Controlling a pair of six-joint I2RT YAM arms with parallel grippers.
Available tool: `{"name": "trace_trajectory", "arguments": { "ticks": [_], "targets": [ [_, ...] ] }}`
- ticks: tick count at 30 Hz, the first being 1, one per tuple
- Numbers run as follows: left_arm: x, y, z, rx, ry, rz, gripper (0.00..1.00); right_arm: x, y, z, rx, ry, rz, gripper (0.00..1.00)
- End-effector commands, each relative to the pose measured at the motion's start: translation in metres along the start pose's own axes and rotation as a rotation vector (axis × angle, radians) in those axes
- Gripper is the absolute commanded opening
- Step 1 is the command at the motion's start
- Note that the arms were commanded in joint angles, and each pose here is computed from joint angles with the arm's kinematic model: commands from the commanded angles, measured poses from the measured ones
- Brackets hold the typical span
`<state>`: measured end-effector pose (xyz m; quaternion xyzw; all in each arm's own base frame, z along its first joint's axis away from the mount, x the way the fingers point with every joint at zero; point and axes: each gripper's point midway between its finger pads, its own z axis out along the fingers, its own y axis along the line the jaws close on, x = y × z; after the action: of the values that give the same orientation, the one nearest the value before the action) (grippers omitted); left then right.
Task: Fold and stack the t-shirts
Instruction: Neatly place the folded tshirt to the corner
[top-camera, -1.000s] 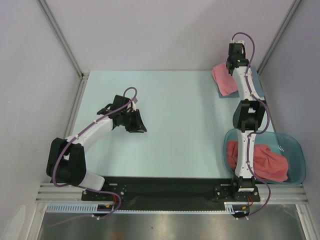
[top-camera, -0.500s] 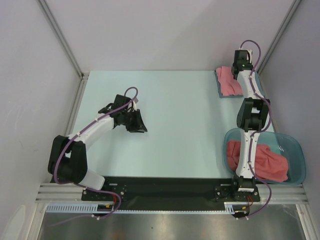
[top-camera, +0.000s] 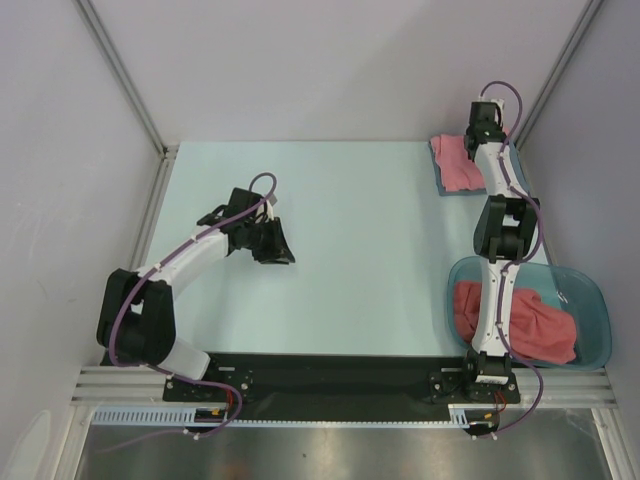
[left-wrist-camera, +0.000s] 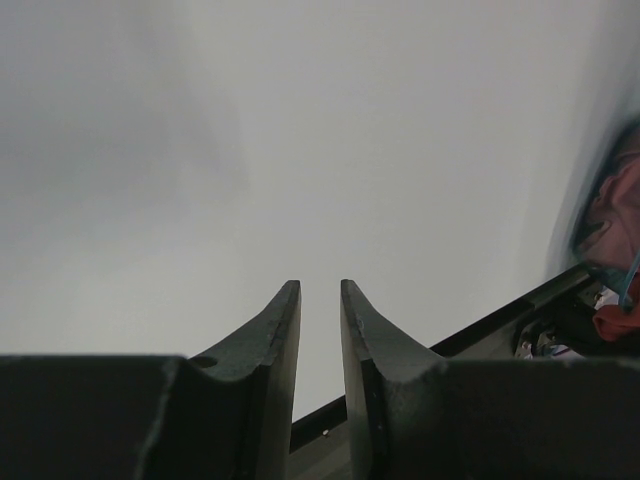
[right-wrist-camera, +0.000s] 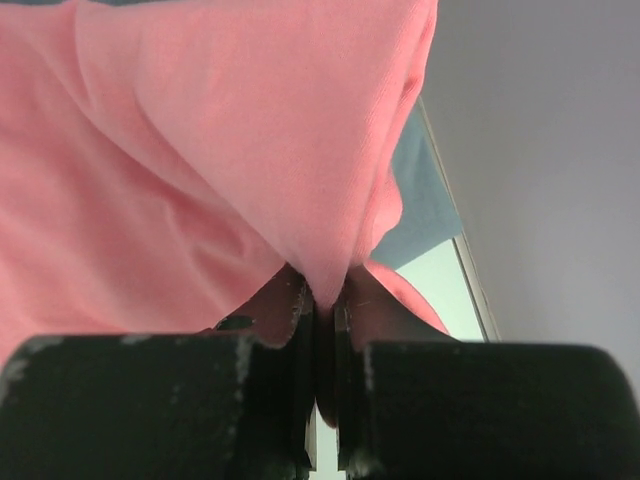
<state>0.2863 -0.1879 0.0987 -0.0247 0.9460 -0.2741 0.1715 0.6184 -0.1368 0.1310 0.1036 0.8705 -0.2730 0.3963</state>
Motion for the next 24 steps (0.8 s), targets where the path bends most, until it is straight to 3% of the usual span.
{"name": "trace_trajectory", "arguments": {
  "ticks": [1, 8, 12, 13, 16, 19, 24],
  "targets": [
    [-0.011, -0.014, -0.003, 0.040, -0.024, 0.031, 0.28, -0.003, -0.003, 0.014, 0.004, -0.025, 0.024, 0.00],
    [-0.012, -0.012, -0.005, 0.025, -0.022, 0.032, 0.28, 0.012, -0.009, 0.029, 0.016, -0.001, 0.048, 0.08],
    [-0.013, -0.013, -0.007, 0.018, -0.022, 0.038, 0.28, 0.013, -0.016, 0.045, 0.043, -0.015, 0.046, 0.26],
    [-0.013, -0.013, -0.008, 0.010, -0.021, 0.036, 0.28, 0.014, -0.023, 0.049, 0.060, -0.009, 0.050, 0.41],
    [-0.013, -0.015, -0.011, 0.006, -0.023, 0.041, 0.28, 0.015, -0.039, 0.056, 0.107, 0.008, 0.067, 0.70],
    [-0.016, -0.019, -0.014, 0.014, -0.039, 0.040, 0.27, 0.006, -0.051, 0.041, 0.128, 0.000, 0.083, 0.82],
    [-0.026, -0.029, -0.015, 0.045, -0.090, 0.051, 0.28, -0.014, -0.061, 0.010, 0.105, -0.020, 0.168, 0.87]
  ]
}}
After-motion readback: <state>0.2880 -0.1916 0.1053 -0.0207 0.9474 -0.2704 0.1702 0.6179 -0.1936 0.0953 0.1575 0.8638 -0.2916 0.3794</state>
